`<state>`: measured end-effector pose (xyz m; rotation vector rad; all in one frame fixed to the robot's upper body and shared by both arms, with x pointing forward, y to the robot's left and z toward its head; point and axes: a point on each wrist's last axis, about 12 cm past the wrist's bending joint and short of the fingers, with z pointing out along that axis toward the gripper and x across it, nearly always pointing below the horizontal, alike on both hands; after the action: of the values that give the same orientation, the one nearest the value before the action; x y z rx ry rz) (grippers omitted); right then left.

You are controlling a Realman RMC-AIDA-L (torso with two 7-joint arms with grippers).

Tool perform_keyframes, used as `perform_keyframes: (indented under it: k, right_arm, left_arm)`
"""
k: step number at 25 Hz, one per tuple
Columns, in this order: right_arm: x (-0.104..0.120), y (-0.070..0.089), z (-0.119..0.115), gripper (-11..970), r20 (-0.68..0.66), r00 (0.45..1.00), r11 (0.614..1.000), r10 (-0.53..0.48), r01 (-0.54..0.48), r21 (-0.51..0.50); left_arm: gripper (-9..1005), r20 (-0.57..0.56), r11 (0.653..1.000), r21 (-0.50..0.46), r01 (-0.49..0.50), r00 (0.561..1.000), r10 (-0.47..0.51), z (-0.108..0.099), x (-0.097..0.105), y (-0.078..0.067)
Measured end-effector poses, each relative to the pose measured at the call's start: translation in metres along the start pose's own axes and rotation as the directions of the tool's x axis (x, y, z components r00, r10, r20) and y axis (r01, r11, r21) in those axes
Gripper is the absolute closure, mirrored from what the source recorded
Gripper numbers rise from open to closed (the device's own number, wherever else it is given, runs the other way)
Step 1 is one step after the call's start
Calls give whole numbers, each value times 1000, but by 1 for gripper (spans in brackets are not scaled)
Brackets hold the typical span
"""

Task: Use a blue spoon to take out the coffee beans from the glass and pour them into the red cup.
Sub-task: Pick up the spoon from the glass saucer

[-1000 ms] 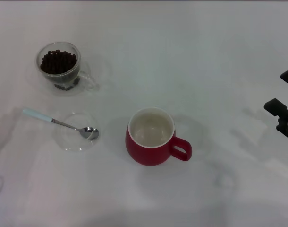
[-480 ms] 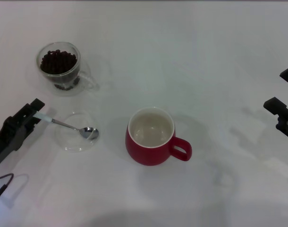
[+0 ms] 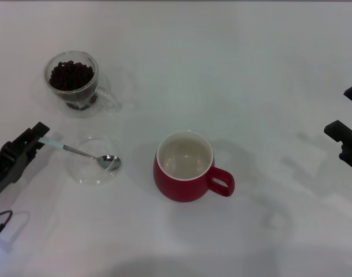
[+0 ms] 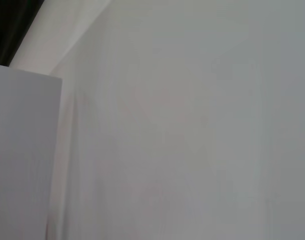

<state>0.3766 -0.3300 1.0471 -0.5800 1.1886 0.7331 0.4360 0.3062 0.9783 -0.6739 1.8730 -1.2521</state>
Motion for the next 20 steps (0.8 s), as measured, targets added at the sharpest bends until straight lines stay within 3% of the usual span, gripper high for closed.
perform_keyframes:
  k: [4, 9, 20]
  right_arm:
    - [-1, 0, 0, 311, 8, 1000, 1000, 2, -2, -3]
    - [-2, 1, 0, 311, 14, 1000, 1000, 2, -2, -4]
    - [1, 1, 2, 311, 3, 1000, 1000, 3, -3, 3]
  left_arm:
    - [420, -5, 1000, -21, -2, 1000, 1, 2, -4, 2]
    - [650, -27, 999, -35, -12, 1000, 12, 7, -5, 1]
    - [762, -28, 998, -36, -52, 998, 51, 9, -5, 1]
